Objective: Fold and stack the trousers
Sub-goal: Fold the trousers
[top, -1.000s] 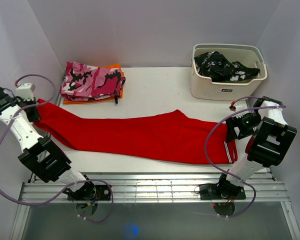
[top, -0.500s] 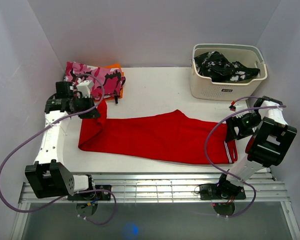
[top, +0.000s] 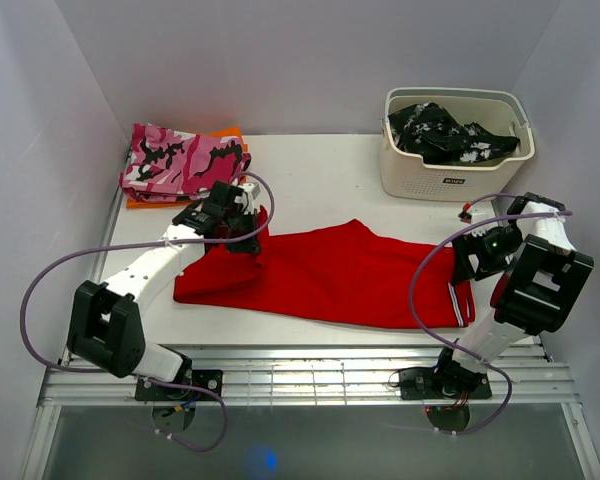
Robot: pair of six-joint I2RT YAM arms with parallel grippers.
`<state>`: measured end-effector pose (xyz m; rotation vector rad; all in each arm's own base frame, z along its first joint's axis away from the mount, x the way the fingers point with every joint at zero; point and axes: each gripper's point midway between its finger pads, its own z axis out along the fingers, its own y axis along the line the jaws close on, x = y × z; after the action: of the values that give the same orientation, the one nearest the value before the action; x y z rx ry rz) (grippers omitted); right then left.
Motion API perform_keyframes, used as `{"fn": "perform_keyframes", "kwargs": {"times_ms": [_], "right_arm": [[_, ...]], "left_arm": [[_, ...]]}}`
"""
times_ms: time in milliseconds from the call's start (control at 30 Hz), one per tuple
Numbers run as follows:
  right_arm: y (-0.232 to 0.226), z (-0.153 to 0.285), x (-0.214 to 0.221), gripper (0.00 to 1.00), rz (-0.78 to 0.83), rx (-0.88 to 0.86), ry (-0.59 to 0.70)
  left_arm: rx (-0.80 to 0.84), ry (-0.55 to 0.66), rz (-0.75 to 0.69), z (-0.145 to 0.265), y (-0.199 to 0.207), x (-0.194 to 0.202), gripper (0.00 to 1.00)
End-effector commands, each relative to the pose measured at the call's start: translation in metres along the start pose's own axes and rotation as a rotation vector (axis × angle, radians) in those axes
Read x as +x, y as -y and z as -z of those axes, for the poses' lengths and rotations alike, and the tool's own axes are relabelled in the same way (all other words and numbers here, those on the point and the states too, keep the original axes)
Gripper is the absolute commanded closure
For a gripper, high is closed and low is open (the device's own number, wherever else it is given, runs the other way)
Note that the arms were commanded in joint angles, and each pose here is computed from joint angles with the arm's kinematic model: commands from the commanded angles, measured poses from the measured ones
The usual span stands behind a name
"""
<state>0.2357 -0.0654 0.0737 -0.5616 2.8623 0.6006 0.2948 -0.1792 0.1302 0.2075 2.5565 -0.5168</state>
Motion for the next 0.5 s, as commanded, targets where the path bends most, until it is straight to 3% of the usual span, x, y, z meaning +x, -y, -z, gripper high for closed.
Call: {"fn": "perform_keyframes", "kwargs": {"times_ms": [0,467], "right_arm": [[-0.008,0.005,0.008,0.10,-0.019,0.005,-0.013],[-0.011,-0.019,0.020,0.04,-0.069,-0.028,-0.041]], "left_arm": [[-0.026,0.077,0.049,-0.014,0.012,-0.015,1.00],[-0.004,0.045,0.001,-0.036,0.058,0.009,1.00]]}}
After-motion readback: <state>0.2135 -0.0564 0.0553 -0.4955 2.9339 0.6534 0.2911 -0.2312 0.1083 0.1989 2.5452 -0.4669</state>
